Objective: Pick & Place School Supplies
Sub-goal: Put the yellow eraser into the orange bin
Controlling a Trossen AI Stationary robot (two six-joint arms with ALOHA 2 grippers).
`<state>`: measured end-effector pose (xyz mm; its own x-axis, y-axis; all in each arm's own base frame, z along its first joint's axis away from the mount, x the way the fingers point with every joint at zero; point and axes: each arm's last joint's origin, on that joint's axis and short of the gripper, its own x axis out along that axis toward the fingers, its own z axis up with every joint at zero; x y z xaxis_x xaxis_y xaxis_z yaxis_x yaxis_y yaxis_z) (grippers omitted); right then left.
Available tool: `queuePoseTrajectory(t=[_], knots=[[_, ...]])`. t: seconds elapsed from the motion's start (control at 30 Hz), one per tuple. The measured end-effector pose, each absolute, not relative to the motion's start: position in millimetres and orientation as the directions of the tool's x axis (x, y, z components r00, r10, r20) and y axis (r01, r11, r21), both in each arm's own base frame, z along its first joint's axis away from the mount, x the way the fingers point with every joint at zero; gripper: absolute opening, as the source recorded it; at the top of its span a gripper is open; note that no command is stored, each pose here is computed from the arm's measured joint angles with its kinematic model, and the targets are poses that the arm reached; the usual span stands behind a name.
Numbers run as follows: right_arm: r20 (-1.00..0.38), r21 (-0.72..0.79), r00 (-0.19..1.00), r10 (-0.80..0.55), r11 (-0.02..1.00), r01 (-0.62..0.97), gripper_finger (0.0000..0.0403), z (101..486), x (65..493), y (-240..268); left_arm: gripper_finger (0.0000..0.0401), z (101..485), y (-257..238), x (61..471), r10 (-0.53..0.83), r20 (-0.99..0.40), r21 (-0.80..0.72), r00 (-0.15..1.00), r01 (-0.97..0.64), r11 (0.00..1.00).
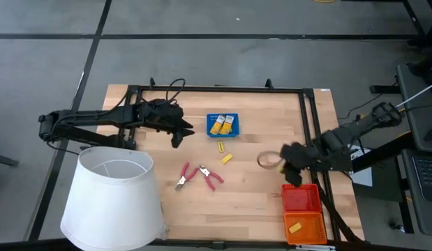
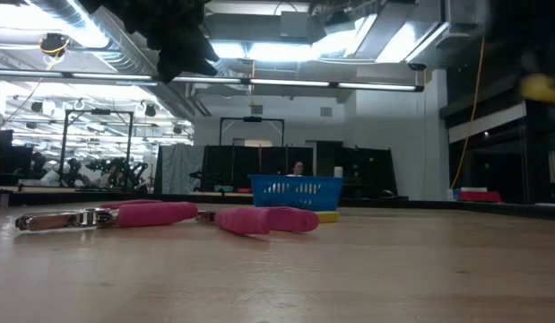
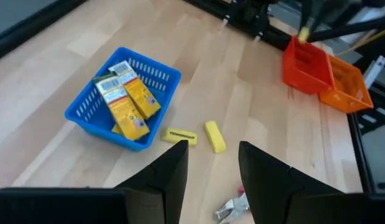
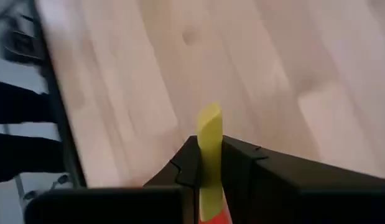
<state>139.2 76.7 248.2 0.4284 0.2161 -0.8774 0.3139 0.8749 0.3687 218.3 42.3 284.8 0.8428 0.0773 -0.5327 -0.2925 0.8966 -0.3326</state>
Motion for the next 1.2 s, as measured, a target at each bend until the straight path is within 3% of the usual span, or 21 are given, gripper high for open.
queuePoseTrajectory(t=[0.13, 0.33, 0.53, 0.93, 1.0, 1.2], knots=[[-0.889, 0.41, 0.349, 0.297, 0.855, 0.318, 0.0036, 224.8, 121.5, 98.7, 0.0139, 286.0, 42.7, 216.8, 0.101, -0.53, -0.345, 0.842, -0.323, 0.881], [-0.803, 0.561, 0.423, 0.419, 0.77, 0.303, 0.0036, 214.1, 106.6, 136.1, 0.0139, 289.1, 43.0, 213.8, 0.132, -0.517, -0.36, 0.846, -0.355, 0.863], [-0.739, 0.655, 0.422, 0.524, 0.705, 0.271, 0.0036, 215.2, 95.3, 178.4, 0.0139, 289.5, 43.4, 213.3, 0.153, -0.516, -0.368, 0.843, -0.38, 0.849], [-0.812, 0.583, 0.285, 0.51, 0.731, 0.355, 0.0036, 189.1, 71.9, 232.4, 0.0139, 289.6, 43.6, 213.4, 0.156, -0.515, -0.375, 0.843, -0.386, 0.843], [-0.815, 0.579, 0.283, 0.506, 0.719, 0.383, 0.0051, 188.1, 70.9, 234.2, 0.0139, 289.6, 43.6, 213.4, 0.156, -0.515, -0.376, 0.843, -0.385, 0.843], [-0.818, 0.575, 0.304, 0.488, 0.687, 0.444, 0.0177, 187.4, 70.4, 233.5, 0.0139, 289.7, 43.4, 213.4, 0.149, -0.514, -0.381, 0.845, -0.381, 0.842]])
